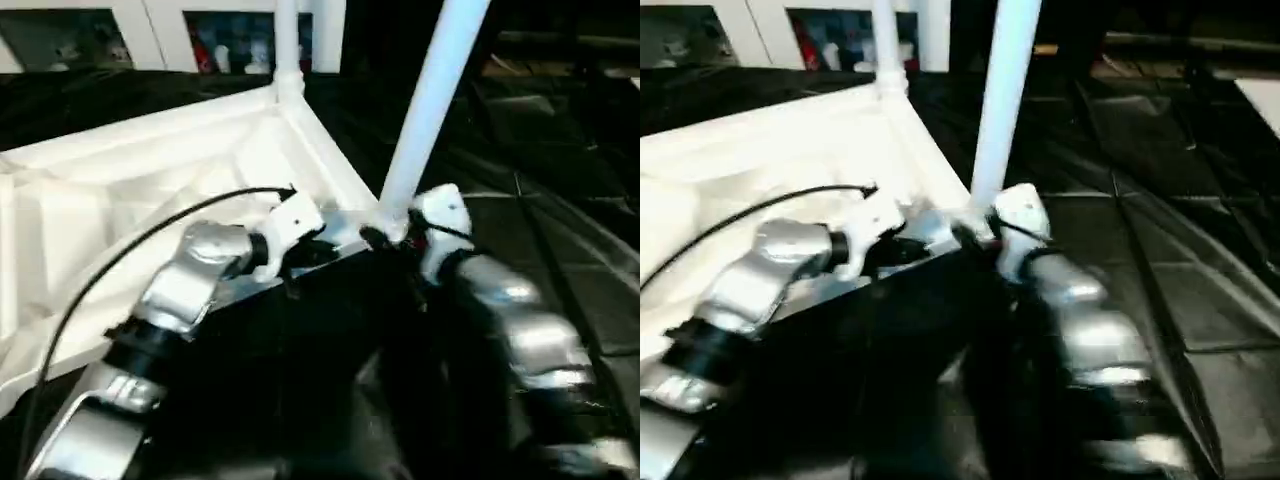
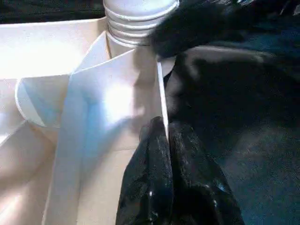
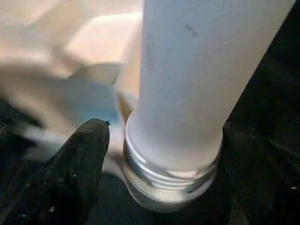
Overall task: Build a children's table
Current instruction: Rotate leg to tighten
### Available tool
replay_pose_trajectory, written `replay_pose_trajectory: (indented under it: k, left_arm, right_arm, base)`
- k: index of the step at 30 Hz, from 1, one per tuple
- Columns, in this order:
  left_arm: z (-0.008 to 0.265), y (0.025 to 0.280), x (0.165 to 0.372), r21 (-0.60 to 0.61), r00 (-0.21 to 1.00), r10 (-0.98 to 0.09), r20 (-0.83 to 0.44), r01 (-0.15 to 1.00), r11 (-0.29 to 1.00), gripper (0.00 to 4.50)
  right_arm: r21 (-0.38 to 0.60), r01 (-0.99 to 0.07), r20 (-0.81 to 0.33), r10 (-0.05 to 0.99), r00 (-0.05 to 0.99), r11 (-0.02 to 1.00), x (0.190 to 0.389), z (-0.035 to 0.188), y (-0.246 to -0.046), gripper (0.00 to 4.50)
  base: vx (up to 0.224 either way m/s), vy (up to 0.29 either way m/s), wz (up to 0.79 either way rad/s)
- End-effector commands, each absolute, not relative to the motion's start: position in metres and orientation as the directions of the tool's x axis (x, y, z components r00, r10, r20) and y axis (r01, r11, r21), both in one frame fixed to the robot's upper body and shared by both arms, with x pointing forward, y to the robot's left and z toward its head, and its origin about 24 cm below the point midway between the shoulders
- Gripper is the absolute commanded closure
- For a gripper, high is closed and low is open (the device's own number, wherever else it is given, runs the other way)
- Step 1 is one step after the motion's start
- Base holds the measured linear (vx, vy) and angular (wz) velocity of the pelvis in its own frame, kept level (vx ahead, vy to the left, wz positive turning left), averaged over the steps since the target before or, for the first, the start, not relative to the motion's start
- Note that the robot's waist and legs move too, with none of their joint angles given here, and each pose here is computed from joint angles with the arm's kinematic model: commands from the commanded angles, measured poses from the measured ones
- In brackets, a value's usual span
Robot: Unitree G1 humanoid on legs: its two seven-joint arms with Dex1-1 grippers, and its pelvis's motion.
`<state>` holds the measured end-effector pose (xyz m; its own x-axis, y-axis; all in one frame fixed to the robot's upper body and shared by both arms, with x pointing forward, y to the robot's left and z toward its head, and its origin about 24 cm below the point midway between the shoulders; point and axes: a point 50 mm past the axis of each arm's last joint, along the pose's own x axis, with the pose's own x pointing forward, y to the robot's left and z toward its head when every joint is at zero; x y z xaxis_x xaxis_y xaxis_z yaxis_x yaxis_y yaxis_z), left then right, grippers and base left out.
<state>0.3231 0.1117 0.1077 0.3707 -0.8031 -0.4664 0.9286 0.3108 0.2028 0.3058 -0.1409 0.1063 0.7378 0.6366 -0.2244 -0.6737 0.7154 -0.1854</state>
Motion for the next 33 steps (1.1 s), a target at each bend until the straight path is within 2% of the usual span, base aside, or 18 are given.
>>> replay_pose_trajectory:
  k: [1,5,11,15,20,28,31,33]
  left_arm:
    - [0.084,0.11,0.31,0.112,0.244,-0.796,-0.554,0.969,0.219,4.5]
    - [0.089,0.121,0.3,0.113,0.15,-0.817,-0.557,0.988,0.105,4.5]
    - [0.096,0.133,0.291,0.114,0.093,-0.823,-0.56,0.993,0.035,4.5]
    - [0.097,0.136,0.29,0.114,0.093,-0.82,-0.565,0.993,0.034,4.5]
    - [0.097,0.137,0.288,0.113,0.085,-0.821,-0.564,0.993,0.026,4.5]
    - [0.098,0.137,0.288,0.113,0.083,-0.823,-0.561,0.993,0.023,4.5]
    - [0.098,0.137,0.288,0.112,0.083,-0.823,-0.561,0.993,0.024,4.5]
    - [0.098,0.137,0.289,0.113,0.085,-0.824,-0.561,0.993,0.026,4.5]
  right_arm:
    - [-0.185,-0.805,-0.204,0.779,0.593,0.564,0.293,0.115,-0.125,0.68]
    - [-0.198,-0.875,-0.288,0.827,0.483,0.442,0.283,0.119,-0.145,0.68]
    - [-0.188,-0.926,-0.366,0.852,0.374,0.326,0.275,0.119,-0.153,0.68]
    - [-0.195,-0.93,-0.399,0.841,0.365,0.311,0.275,0.114,-0.155,0.68]
    - [-0.181,-0.924,-0.375,0.845,0.381,0.336,0.279,0.114,-0.153,0.68]
    - [-0.181,-0.933,-0.404,0.842,0.359,0.311,0.278,0.11,-0.153,1.25]
    - [-0.182,-0.933,-0.404,0.841,0.36,0.312,0.278,0.109,-0.153,1.61]
    - [-0.181,-0.932,-0.405,0.84,0.361,0.313,0.279,0.109,-0.153,1.66]
  base:
    - [0.06,-0.022,0.01]
    - [0.0,0.0,0.0]
    - [0.0,0.0,0.0]
    - [0.0,0.0,0.0]
    - [0.0,0.0,0.0]
    - [0.0,0.0,0.0]
    - [0.0,0.0,0.0]
    - [0.0,0.0,0.0]
